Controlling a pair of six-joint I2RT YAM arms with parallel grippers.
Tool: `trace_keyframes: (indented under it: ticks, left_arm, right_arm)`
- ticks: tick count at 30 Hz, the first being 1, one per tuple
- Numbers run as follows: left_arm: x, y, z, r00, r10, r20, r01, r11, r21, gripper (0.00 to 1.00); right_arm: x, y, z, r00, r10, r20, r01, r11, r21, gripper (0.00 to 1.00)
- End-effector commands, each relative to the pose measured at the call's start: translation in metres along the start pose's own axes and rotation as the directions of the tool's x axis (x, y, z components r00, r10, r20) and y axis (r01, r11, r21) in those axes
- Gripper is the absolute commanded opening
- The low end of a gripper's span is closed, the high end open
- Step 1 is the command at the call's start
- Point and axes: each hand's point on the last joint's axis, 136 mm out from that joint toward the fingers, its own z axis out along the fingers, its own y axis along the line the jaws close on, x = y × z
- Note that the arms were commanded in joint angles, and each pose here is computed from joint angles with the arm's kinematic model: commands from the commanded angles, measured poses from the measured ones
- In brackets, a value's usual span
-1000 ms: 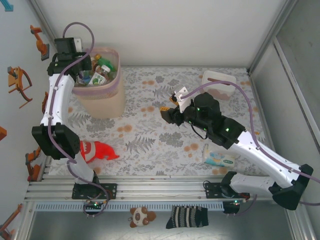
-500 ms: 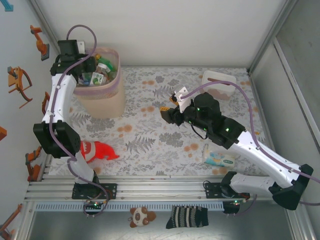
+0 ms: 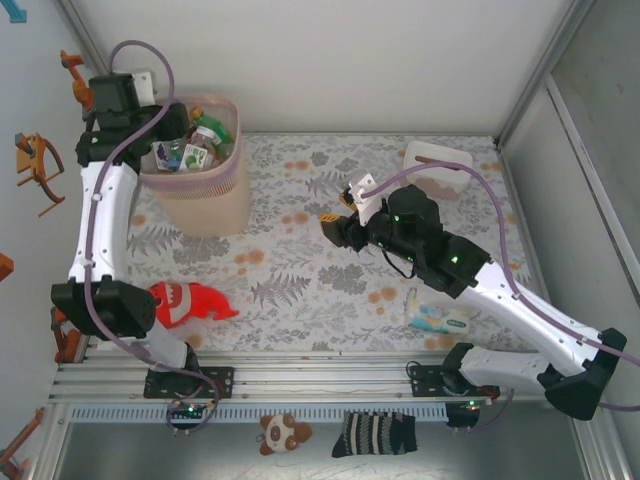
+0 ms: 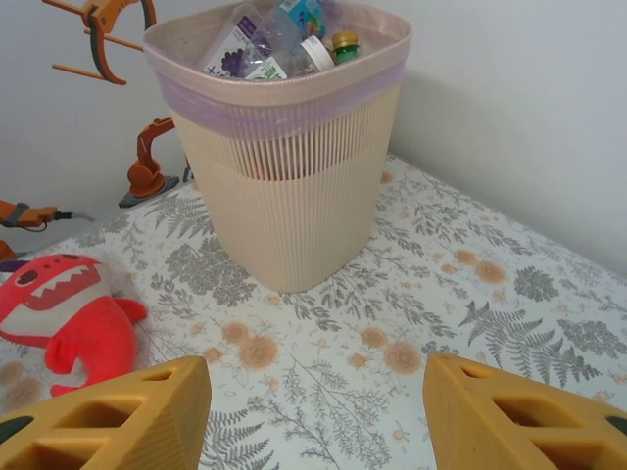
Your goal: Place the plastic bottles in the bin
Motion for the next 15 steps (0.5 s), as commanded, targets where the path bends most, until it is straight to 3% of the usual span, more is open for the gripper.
trace_keyframes:
  ticks: [1,8,15]
  left_arm:
    - [-0.006,-0.007,-0.023,0.999,-0.031,0.041,0.029,0.998,0.048,0.72]
    - [0.015,-0.012,-0.069,0.994,-0.082,0.078,0.075,0.993,0.092,0.72]
    - [0.068,-0.014,-0.104,0.988,-0.146,0.039,0.141,0.983,0.119,0.75]
  right_arm:
    - [-0.015,-0.011,-0.011,0.999,-0.034,0.031,0.032,0.997,0.070,0.59]
    - [0.000,-0.044,-0.026,0.998,-0.059,-0.020,0.062,0.970,0.236,0.63]
    - [0.030,-0.087,-0.050,0.997,-0.016,-0.069,0.042,0.919,0.391,0.68]
